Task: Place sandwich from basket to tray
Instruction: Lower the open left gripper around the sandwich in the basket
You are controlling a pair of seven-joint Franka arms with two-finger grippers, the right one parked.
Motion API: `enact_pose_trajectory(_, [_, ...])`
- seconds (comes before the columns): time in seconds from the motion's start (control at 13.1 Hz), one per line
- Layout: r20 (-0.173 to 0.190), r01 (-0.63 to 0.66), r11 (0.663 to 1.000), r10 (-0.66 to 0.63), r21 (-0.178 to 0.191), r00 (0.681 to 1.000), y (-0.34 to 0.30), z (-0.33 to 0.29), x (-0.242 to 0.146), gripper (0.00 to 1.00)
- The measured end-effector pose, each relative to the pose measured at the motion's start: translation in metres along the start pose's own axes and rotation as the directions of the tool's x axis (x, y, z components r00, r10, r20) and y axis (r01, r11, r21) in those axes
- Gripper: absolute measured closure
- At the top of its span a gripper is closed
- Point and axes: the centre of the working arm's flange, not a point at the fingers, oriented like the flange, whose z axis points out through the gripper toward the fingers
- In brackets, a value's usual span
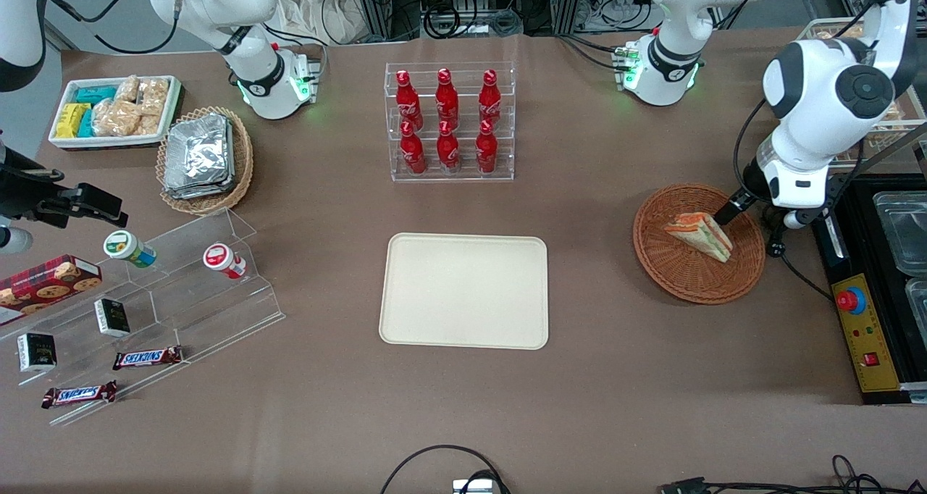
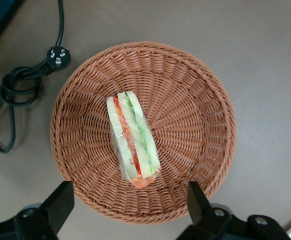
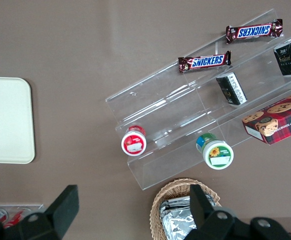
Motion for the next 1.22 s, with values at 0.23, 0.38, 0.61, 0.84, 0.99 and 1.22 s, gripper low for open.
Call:
enact_pose_trajectory(0.23, [-0.023, 0.03, 0.999, -0.031, -0.024, 0.999, -0.012, 0.031, -0.001, 0.0])
enact_pose_trajectory(0.38, [-0.025, 0.064, 0.998, -0.064, -0.028, 0.998, -0.015, 0.049, -0.001, 0.0])
enact_pose_trajectory(0.61, [-0.022, 0.117, 0.993, -0.118, -0.031, 0.993, -0.011, 0.072, -0.001, 0.0])
enact_pose_trajectory(0.84, [-0.02, 0.15, 0.988, -0.151, -0.034, 0.988, -0.009, 0.091, -0.004, 0.0])
enact_pose_trajectory(0.99, [-0.021, 0.167, 0.985, -0.167, -0.038, 0.986, -0.006, 0.099, -0.007, 0.0])
enact_pose_trajectory(1.22, [-0.02, 0.175, 0.984, -0.176, -0.042, 0.984, 0.001, 0.112, -0.012, 0.0])
